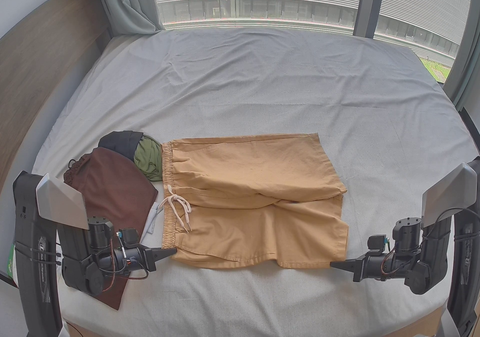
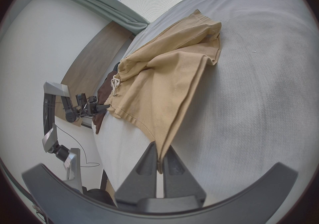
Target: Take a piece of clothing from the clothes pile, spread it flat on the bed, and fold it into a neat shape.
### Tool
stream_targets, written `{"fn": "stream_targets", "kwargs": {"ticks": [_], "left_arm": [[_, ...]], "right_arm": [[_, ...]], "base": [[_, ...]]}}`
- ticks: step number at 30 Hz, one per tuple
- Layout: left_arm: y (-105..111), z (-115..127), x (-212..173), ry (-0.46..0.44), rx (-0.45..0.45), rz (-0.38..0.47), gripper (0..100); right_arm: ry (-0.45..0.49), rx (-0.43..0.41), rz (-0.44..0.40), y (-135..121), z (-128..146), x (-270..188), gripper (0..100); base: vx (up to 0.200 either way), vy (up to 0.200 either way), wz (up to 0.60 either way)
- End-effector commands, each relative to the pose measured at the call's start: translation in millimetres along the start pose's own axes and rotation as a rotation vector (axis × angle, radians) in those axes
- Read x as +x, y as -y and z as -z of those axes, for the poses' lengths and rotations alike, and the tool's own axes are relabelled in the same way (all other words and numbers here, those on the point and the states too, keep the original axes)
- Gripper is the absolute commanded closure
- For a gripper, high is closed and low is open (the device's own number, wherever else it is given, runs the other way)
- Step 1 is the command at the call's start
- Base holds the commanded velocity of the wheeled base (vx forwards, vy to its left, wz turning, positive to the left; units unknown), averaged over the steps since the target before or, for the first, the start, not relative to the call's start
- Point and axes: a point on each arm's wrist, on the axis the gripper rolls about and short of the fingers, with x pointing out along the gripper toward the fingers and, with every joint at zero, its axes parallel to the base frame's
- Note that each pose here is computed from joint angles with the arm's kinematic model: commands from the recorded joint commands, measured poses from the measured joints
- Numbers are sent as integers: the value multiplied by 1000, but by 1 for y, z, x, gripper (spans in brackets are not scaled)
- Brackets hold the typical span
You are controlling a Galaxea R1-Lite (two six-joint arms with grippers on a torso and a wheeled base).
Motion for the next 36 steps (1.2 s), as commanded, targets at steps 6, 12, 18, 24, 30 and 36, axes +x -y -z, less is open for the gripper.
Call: {"fn": "stream_targets", "kwargs": {"ticks": [6, 12, 18, 24, 30, 36], "left_arm": [[13, -4, -22, 8, -6, -9, 100], [12, -1, -28, 3, -24, -24, 100], [13, 4, -33, -12, -48, -35, 100], [13, 11, -35, -34, -31, -37, 100], [12, 17, -35, -55, -46, -43, 100], [15, 22, -38, -71, -39, -45, 100]], "right_arm": [[-31, -30, 50, 4, 12, -22, 100], [-80, -34, 58, -1, 24, -31, 100], [-95, -46, 65, 0, 28, -35, 100], [-113, -54, 68, 0, 32, -36, 100], [-125, -61, 77, 3, 36, -38, 100], [-138, -58, 77, 5, 39, -37, 100]], "base": [[0, 0, 0], [0, 0, 0], [0, 0, 0], [0, 0, 0], [0, 0, 0], [0, 0, 0]]}}
